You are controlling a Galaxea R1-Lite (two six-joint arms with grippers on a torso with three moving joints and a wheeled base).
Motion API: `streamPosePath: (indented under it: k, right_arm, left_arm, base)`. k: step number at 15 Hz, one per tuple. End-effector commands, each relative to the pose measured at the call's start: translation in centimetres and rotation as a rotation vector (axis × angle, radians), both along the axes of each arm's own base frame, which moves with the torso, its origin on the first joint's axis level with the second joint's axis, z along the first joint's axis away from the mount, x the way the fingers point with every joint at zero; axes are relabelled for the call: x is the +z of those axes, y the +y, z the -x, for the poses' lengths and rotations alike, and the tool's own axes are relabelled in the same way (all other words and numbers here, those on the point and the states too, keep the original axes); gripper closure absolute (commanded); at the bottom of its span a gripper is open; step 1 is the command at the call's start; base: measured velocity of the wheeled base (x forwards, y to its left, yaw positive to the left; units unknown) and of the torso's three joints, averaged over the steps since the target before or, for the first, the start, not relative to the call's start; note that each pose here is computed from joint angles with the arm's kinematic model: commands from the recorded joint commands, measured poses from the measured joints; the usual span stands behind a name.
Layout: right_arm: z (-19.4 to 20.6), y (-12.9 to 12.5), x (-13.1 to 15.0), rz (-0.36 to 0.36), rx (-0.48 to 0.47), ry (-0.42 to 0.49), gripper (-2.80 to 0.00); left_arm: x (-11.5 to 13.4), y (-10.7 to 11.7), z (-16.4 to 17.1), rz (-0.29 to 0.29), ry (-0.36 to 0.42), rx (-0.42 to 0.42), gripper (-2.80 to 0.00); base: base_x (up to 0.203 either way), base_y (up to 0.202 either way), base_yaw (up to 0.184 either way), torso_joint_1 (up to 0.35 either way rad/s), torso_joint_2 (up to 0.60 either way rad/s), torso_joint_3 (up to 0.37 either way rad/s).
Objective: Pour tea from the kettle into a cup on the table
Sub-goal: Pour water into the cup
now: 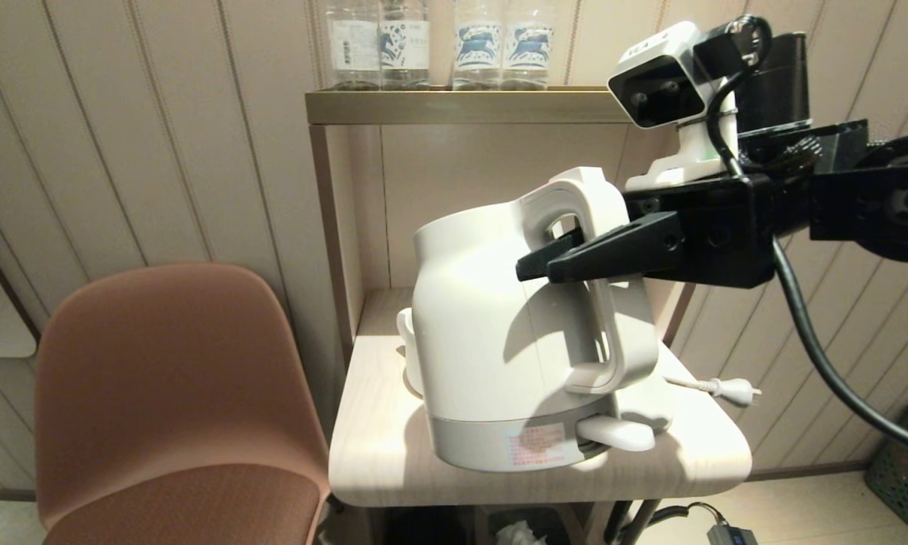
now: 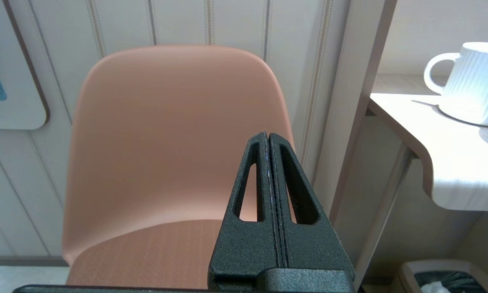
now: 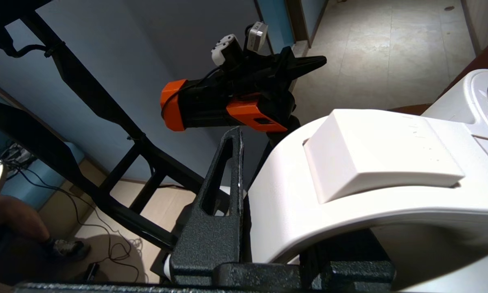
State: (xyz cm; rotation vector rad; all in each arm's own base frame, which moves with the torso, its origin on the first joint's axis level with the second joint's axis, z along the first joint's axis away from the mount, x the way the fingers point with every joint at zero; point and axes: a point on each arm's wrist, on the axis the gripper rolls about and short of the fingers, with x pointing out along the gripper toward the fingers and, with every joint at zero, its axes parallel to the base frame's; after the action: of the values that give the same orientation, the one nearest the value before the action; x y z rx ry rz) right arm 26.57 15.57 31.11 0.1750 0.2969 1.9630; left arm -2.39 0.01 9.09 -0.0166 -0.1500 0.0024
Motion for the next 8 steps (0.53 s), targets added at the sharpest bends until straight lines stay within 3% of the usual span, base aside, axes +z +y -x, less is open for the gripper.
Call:
streamPosePath:
  k: [1,8]
  right_arm:
    - [0.22,-0.05,0.17,-0.011,0.047,0.009,0.00]
    - [0.37,-0.02,0.50,-0.008,0.050,0.016,0.00]
  left_arm:
    - [0.01,0.00,0.01,0.001,-0.002,0.001,0.00]
    - [0.01,0.00,0.01,0.001,-0.002,0.001,0.00]
  base:
    - [0.000,0.000,0.000,0.000,0.00,0.000]
    - [0.000,0.000,0.000,0.000,0.00,0.000]
